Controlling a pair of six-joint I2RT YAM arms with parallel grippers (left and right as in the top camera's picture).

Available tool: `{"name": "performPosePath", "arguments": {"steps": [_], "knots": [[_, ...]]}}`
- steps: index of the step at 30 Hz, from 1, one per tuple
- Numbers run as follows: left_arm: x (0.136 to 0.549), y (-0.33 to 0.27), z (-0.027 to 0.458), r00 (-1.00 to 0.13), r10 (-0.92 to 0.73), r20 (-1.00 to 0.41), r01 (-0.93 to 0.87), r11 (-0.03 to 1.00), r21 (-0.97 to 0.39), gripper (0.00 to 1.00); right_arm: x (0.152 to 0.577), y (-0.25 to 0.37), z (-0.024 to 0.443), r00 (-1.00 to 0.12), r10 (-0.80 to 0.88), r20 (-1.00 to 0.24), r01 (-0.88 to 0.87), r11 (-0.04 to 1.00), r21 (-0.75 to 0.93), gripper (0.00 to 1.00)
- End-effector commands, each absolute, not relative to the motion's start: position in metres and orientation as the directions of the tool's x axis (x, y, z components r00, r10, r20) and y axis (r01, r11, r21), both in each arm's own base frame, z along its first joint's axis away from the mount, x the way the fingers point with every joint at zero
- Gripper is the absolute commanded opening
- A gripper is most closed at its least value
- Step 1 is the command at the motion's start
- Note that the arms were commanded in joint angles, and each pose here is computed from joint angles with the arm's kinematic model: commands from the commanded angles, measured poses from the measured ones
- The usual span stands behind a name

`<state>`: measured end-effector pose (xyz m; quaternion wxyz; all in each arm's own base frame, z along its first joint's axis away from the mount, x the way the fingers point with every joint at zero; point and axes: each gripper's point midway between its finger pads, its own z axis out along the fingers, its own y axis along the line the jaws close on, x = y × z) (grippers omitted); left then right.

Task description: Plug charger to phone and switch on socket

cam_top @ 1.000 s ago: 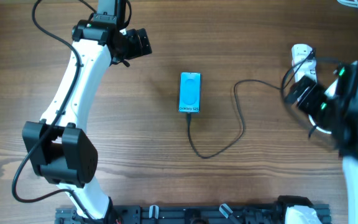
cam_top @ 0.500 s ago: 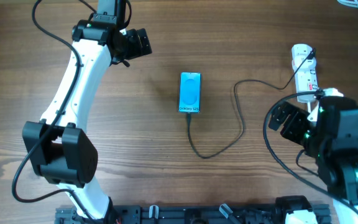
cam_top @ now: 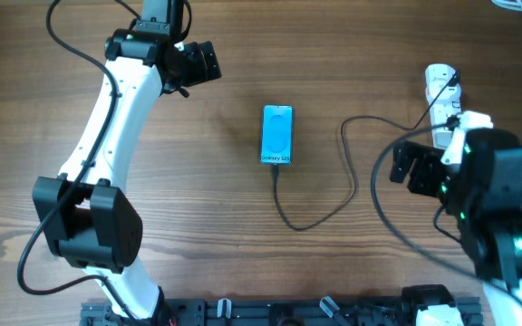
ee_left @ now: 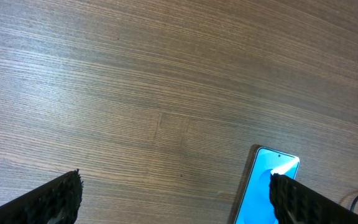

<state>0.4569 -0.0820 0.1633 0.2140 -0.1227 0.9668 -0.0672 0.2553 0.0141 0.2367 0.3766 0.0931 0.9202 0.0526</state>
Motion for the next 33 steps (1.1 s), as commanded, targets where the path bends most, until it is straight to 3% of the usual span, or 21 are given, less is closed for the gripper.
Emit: {"name": "performPosePath", "arguments": {"steps": [1, 4, 14, 19, 24, 33], "knots": [[0.457, -0.081, 0.157, -0.880, -0.275, -0.388, -0.224, 0.959, -0.172, 1.00, 0.241, 0.018, 0.265, -0.620, 0.055, -0.782, -0.029, 0.995, 0.094, 1.00], [0.457, -0.081, 0.157, -0.880, -0.275, -0.388, -0.224, 0.959, -0.172, 1.00, 0.230, 0.011, 0.276, -0.527, 0.088, -0.845, -0.021, 0.993, 0.117, 1.00], [0.457, -0.081, 0.157, -0.880, -0.275, -0.388, -0.224, 0.959, -0.172, 1.00, 0.226, 0.012, 0.245, -0.229, 0.083, -0.970, -0.065, 0.993, 0.101, 1.00], [0.457, -0.081, 0.157, -0.880, -0.275, -0.388, -0.224, 0.959, -0.172, 1.00, 0.229, 0.035, 0.231, -0.040, -0.052, -0.998, -0.222, 0.974, -0.042, 1.00], [0.457, -0.081, 0.157, -0.879, -0.275, -0.389, -0.224, 0.959, -0.172, 1.00, 0.234, 0.034, 0.217, 0.065, -0.057, -0.996, -0.215, 0.974, -0.070, 1.00], [0.457, -0.081, 0.158, -0.879, -0.275, -0.389, -0.224, 0.959, -0.172, 1.00, 0.241, 0.026, 0.209, 0.137, -0.054, -0.989, -0.166, 0.983, -0.077, 1.00]]}}
